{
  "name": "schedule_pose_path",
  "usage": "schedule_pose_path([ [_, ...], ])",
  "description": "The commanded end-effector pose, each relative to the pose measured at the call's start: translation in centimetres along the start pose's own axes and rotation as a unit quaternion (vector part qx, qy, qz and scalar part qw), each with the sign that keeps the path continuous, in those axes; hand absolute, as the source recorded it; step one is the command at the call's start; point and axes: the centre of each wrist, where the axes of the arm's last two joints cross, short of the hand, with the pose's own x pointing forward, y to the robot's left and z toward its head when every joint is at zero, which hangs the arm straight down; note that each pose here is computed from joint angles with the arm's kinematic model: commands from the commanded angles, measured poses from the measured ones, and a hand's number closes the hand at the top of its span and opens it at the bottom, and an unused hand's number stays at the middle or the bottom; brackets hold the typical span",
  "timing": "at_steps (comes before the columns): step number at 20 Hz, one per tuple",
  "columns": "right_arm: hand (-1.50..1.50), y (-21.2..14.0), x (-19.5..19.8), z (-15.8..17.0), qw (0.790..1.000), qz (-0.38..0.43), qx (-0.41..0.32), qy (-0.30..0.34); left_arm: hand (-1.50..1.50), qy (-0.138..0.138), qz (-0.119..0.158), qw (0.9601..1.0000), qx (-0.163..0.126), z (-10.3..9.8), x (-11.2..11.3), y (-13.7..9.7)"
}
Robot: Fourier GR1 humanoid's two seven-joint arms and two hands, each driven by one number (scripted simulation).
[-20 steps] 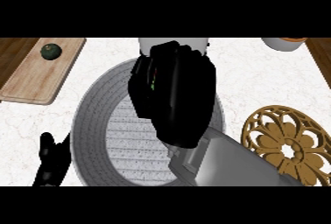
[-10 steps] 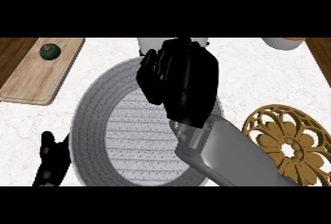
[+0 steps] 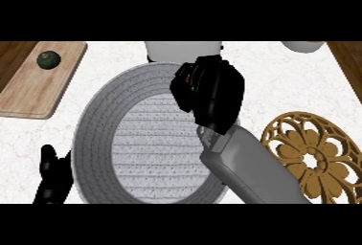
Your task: Pick the tomato from the placemat and place it in the basket
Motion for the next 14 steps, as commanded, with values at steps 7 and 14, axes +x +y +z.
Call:
schedule_pose_path([
  [7, -1.5, -0.9, -1.3, 2.3, 0.996, 0.052, -0.003, 0.067, 0.0, 0.025, 0.008, 0.9995, 0.017, 0.8, -2.5, 0.9],
  [14, -1.5, -3.9, -1.7, 1.7, 0.997, -0.008, -0.043, 0.064, 0.0, 0.02, 0.001, 0.9997, 0.016, 0.4, -0.5, 1.2],
])
